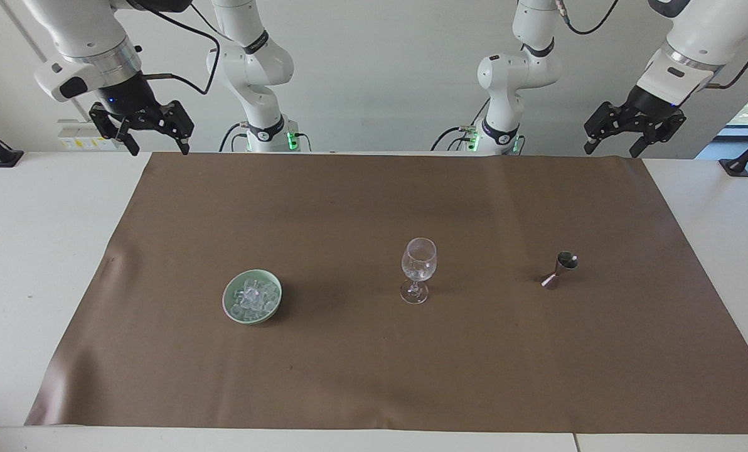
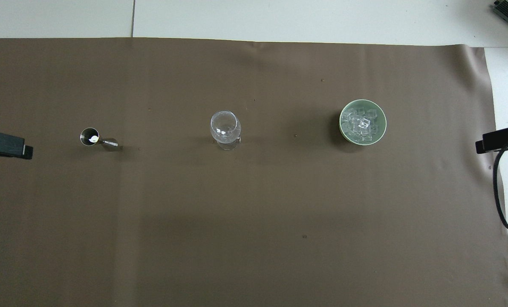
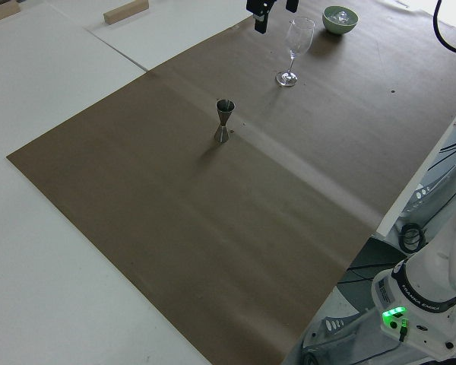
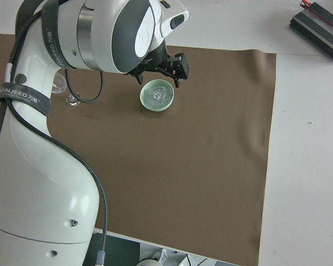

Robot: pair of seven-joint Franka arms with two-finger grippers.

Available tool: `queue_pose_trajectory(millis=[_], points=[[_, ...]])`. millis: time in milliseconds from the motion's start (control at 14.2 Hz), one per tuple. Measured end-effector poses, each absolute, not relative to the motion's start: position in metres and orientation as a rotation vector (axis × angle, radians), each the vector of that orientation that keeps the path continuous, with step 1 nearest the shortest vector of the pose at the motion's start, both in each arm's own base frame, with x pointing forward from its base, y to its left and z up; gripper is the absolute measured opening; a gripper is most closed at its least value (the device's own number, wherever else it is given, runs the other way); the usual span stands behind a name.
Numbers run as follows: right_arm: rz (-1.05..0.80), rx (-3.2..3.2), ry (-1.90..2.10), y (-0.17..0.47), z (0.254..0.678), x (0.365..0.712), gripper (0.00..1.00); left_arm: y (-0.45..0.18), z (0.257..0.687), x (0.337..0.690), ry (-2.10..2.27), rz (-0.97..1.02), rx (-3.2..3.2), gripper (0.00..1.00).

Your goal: Pour wine and add ice with both arms

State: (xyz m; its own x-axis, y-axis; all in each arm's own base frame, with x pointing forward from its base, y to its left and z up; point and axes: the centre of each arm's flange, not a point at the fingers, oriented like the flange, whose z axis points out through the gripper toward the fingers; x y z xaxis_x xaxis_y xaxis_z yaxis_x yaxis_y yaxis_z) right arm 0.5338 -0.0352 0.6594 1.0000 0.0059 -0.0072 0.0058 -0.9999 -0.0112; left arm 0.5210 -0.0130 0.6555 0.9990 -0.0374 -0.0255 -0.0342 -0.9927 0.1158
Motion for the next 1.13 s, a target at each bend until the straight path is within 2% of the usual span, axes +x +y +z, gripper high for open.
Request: queue_pose_trajectory(millis=[352, 705, 1127], points=[[0.011, -3.13, -0.009, -0.035, 0.659, 0.534, 1.0, 0.02, 0.62, 0.539, 0.199, -0.151, 2.917, 1.0], [0.011, -3.13, -0.009, -0.035, 0.659, 0.534, 1.0, 0.059, 0.564, 0.559, 0.581, -0.326, 2.758, 1.0], [0.011, -3.13, -0.009, -0.035, 0.659, 0.534, 1.0, 0.084, 0.521, 0.569, 1.006, -0.5, 2.548, 1.0]])
